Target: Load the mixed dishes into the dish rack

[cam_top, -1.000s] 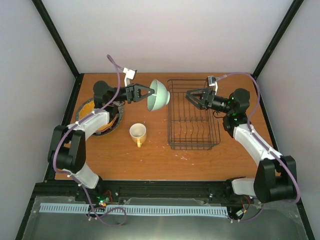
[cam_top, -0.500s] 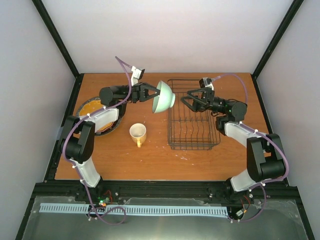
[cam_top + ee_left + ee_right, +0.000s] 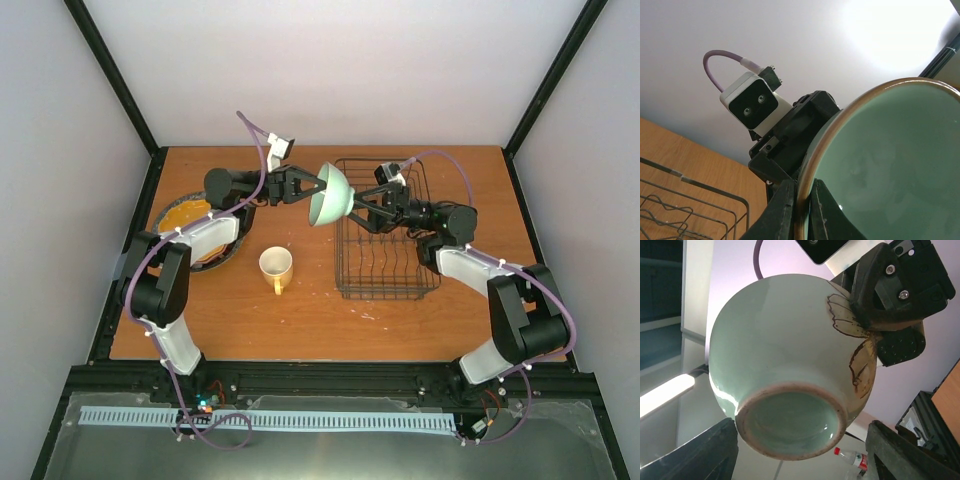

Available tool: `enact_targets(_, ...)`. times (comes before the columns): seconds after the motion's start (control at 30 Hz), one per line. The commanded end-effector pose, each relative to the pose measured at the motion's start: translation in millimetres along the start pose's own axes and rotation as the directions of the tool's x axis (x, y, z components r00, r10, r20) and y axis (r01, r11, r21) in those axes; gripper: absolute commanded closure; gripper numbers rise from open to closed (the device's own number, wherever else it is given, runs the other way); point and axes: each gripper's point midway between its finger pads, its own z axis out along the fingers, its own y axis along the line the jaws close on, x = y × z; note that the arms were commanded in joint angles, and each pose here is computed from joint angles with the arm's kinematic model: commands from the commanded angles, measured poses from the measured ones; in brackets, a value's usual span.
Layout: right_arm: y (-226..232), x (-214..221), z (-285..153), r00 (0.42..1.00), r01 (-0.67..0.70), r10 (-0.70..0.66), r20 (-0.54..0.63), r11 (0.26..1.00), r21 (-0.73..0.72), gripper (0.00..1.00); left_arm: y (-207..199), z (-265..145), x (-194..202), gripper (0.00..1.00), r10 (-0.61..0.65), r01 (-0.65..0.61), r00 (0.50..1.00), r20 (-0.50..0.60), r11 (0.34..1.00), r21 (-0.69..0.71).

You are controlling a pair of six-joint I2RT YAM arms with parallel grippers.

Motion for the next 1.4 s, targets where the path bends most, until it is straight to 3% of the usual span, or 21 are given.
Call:
enact_targets(0.0,29.3,9.9,2.9,0.983,0.181,-0.183,-0.020,0.981,-0.077,0.34,-9.1,4.7,-20.0,0.99,0.089,-0.090,0.995,0.036,0.996,0.008)
enact_targets(0.3,32.5,9.8,9.8,0.982,0.181,-0.185,-0.040,0.979,-0.091,0.37,-2.0,4.8,-20.4,0.99,0.074,-0.074,0.996,0.042,0.997,-0.001)
enact_targets(0.43,32.8,8.6,11.9,0.982,0.182,-0.186,-0.043,0.979,-0.095,0.43,2.3,4.6,-18.1,0.99,0.061,-0.061,0.997,0.039,0.998,-0.007)
enact_targets(0.67,34.7,7.1,16.0,0.979,0.191,-0.197,-0.051,0.976,-0.103,0.65,8.2,3.9,-14.6,0.99,0.047,-0.047,0.998,0.036,0.999,-0.013)
enact_targets(0.73,34.9,5.9,16.5,0.979,0.193,-0.199,-0.049,0.976,-0.105,0.74,9.1,3.8,-13.6,0.99,0.044,-0.044,0.998,0.035,0.999,-0.015)
enact_targets(0.8,35.6,5.3,17.1,0.978,0.198,-0.204,-0.049,0.974,-0.107,0.89,11.6,3.4,-12.2,0.99,0.039,-0.038,0.999,0.034,0.999,-0.020)
enact_targets(0.87,35.6,4.0,17.0,0.978,0.199,-0.205,-0.045,0.974,-0.108,0.97,13.2,3.5,-11.2,0.99,0.035,-0.035,0.999,0.032,0.999,-0.023)
enact_targets(1.37,23.2,-7.4,14.5,0.980,0.198,-0.198,0.005,0.976,-0.086,0.97,25.1,5.1,-10.9,0.89,0.020,-0.020,1.000,0.004,0.998,-0.054)
